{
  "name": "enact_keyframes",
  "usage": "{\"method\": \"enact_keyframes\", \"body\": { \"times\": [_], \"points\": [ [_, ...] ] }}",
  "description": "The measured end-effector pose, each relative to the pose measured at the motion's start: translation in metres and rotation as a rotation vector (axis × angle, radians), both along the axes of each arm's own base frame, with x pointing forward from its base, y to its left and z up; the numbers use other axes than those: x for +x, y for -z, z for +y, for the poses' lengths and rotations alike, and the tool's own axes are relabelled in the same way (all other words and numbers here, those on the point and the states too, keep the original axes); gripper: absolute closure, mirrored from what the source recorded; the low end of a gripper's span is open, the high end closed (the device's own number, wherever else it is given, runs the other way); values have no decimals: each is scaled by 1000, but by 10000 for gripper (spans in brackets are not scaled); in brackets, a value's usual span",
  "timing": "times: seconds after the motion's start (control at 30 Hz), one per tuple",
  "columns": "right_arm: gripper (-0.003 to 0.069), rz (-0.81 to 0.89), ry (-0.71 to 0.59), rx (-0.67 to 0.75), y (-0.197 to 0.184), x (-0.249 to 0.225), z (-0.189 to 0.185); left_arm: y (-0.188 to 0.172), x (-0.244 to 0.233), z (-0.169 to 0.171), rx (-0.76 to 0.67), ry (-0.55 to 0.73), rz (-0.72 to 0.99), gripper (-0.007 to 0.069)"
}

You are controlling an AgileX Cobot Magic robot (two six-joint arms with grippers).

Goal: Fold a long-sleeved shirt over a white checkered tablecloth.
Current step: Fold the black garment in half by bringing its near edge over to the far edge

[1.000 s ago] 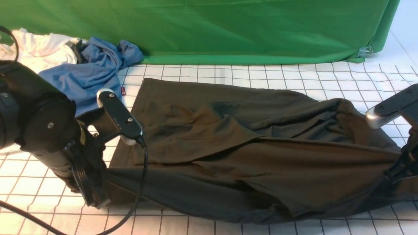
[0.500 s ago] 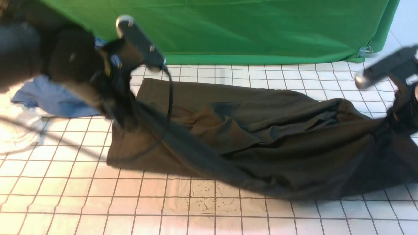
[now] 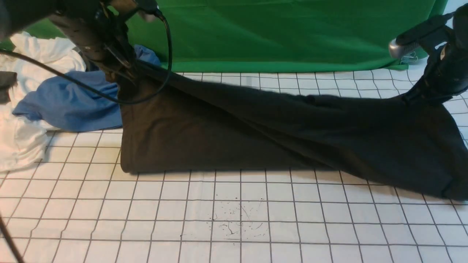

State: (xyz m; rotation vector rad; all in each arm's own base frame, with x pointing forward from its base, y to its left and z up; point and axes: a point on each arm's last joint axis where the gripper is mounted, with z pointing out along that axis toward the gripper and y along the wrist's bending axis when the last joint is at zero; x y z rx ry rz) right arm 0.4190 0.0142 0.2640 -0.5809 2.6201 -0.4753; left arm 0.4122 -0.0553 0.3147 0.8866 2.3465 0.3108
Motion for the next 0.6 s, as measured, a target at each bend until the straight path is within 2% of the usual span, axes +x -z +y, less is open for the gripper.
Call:
{"method": "enact_keyframes", "body": {
  "times": [0.27, 0.6],
  "points": [
    [611, -52, -15, 10, 16, 32, 1, 27, 42, 3, -40, -15, 7, 654],
    [550, -148, -32, 30, 26, 48, -8, 61, 65, 10, -43, -29, 4, 654]
  ]
}}
